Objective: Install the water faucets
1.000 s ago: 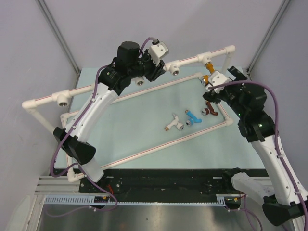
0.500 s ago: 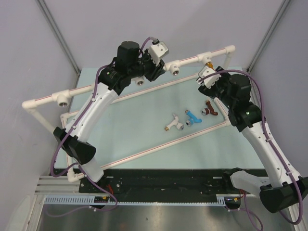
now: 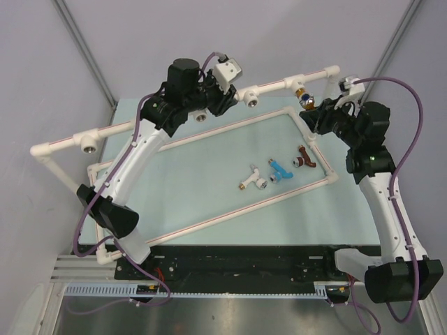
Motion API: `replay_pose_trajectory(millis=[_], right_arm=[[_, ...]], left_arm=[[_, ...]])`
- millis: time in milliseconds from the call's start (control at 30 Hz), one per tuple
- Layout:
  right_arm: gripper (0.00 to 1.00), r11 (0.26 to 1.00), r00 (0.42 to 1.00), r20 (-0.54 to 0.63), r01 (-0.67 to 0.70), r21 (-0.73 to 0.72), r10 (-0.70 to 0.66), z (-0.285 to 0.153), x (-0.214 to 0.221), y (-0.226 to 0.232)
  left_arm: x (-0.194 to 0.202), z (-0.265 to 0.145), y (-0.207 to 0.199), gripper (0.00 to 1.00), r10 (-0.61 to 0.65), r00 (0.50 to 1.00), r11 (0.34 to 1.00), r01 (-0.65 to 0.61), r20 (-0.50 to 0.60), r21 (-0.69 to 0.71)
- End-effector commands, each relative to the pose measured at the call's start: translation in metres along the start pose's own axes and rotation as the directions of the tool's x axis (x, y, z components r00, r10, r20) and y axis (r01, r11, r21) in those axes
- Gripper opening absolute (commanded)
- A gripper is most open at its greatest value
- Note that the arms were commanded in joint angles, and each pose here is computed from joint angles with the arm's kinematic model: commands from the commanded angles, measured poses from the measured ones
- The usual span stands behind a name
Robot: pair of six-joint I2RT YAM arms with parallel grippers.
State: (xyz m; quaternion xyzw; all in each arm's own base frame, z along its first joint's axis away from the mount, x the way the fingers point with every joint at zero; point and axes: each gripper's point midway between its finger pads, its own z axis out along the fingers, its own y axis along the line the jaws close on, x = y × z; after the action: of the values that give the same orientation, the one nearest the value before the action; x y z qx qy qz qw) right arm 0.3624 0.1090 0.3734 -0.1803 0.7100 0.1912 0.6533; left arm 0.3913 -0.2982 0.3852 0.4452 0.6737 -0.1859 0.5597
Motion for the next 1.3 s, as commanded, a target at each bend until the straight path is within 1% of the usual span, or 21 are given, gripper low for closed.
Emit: replay_pose_trajectory(millis=[0,67,100,167,200,300,400,433,467,533,567,600,867,900,967,1000,1100,1133,1200,1233,1267], right_arm=[[0.0,0.647,0.603,0.249,-0.743,-0.172,0.758,-0.005,-0.088,0.011],[0.0,0.526,0.477,0.249,-0.827,-0.197,0.843,-0.004,-0.079,0.004],[0.0,0.4,0.33,0.271,-0.876,-0.268,0.904,-0.012,-0.093,-0.001],[0.0,0.251,0.169,0.277,-0.923,-0.292,0.946,-0.013,-0.08,-0.012],[0.0,0.144,0.048,0.289,-0.936,-0.32,0.956,-0.016,-0.081,-0.019],[0.0,-0.032,-0.132,0.306,-0.95,-0.311,0.943,-0.018,-0.056,-0.031],[0.02,-0.082,-0.17,0.385,-0.968,-0.235,0.907,-0.021,-0.029,-0.043],[0.08,-0.045,-0.135,0.419,-0.975,-0.218,0.898,-0.028,-0.028,-0.046],[0.24,-0.019,-0.107,0.447,-0.98,-0.196,0.888,-0.031,-0.024,-0.049],[0.41,0.085,-0.012,0.485,-0.98,-0.178,0.874,-0.043,-0.031,-0.053],[0.56,0.122,0.02,0.495,-0.977,-0.176,0.868,-0.047,-0.034,-0.054],[0.62,0.15,0.046,0.503,-0.974,-0.168,0.863,-0.05,-0.035,-0.055],[0.81,0.419,0.384,0.55,-0.906,0.068,0.741,-0.077,-0.016,-0.056],[0.83,0.519,0.496,0.539,-0.846,0.122,0.681,-0.078,-0.016,-0.056],[0.87,0.659,0.619,0.53,-0.739,0.141,0.58,-0.082,-0.029,-0.051],[0.88,0.767,0.735,0.51,-0.608,0.203,0.447,-0.087,-0.034,-0.051],[0.92,0.914,0.88,0.438,-0.317,0.255,0.184,-0.091,-0.052,-0.041],[0.92,0.942,0.928,0.373,-0.133,0.307,0.009,-0.092,-0.053,-0.041],[0.92,0.953,0.947,0.263,0.107,0.284,-0.185,-0.092,-0.052,-0.029],[0.93,0.913,0.919,0.174,0.298,0.278,-0.353,-0.089,-0.045,-0.026],[0.93,0.89,0.908,0.1,0.368,0.268,-0.406,-0.09,-0.035,-0.026]], left_arm=[[0.059,0.006,-0.061,0.0,-0.183,0.955,0.962,0.223,-0.232,0.159],[0.058,0.006,-0.062,0.0,-0.182,0.956,0.961,0.223,-0.231,0.163],[0.058,0.006,-0.062,0.0,-0.182,0.956,0.962,0.222,-0.23,0.161],[0.058,0.006,-0.062,0.0,-0.182,0.956,0.962,0.222,-0.23,0.161],[0.058,0.006,-0.062,0.0,-0.182,0.956,0.961,0.222,-0.23,0.163],[0.057,0.005,-0.062,0.0,-0.182,0.956,0.962,0.221,-0.23,0.16],[0.057,0.005,-0.06,0.0,-0.179,0.957,0.964,0.217,-0.228,0.152],[0.058,0.005,-0.06,0.0,-0.179,0.957,0.965,0.217,-0.23,0.15],[0.059,0.005,-0.058,0.0,-0.177,0.956,0.967,0.213,-0.233,0.142],[0.059,0.005,-0.057,0.0,-0.177,0.956,0.967,0.213,-0.235,0.138],[0.061,0.006,-0.056,0.0,-0.177,0.955,0.968,0.213,-0.239,0.133],[0.061,0.006,-0.056,0.0,-0.178,0.955,0.968,0.213,-0.238,0.131],[0.063,0.006,-0.051,0.0,-0.182,0.953,0.969,0.216,-0.244,0.12],[0.064,0.006,-0.05,0.0,-0.185,0.951,0.969,0.218,-0.247,0.118],[0.066,0.007,-0.05,0.0,-0.185,0.951,0.969,0.219,-0.249,0.118],[0.066,0.007,-0.05,0.0,-0.188,0.95,0.968,0.223,-0.251,0.118],[0.068,0.009,-0.051,0.0,-0.191,0.948,0.966,0.228,-0.254,0.122],[0.068,0.01,-0.05,0.0,-0.191,0.948,0.966,0.228,-0.254,0.122],[0.068,0.011,-0.05,0.0,-0.194,0.947,0.965,0.232,-0.256,0.125],[0.068,0.011,-0.05,0.0,-0.194,0.947,0.965,0.232,-0.256,0.125],[0.068,0.011,-0.05,0.0,-0.194,0.947,0.965,0.231,-0.255,0.125]])
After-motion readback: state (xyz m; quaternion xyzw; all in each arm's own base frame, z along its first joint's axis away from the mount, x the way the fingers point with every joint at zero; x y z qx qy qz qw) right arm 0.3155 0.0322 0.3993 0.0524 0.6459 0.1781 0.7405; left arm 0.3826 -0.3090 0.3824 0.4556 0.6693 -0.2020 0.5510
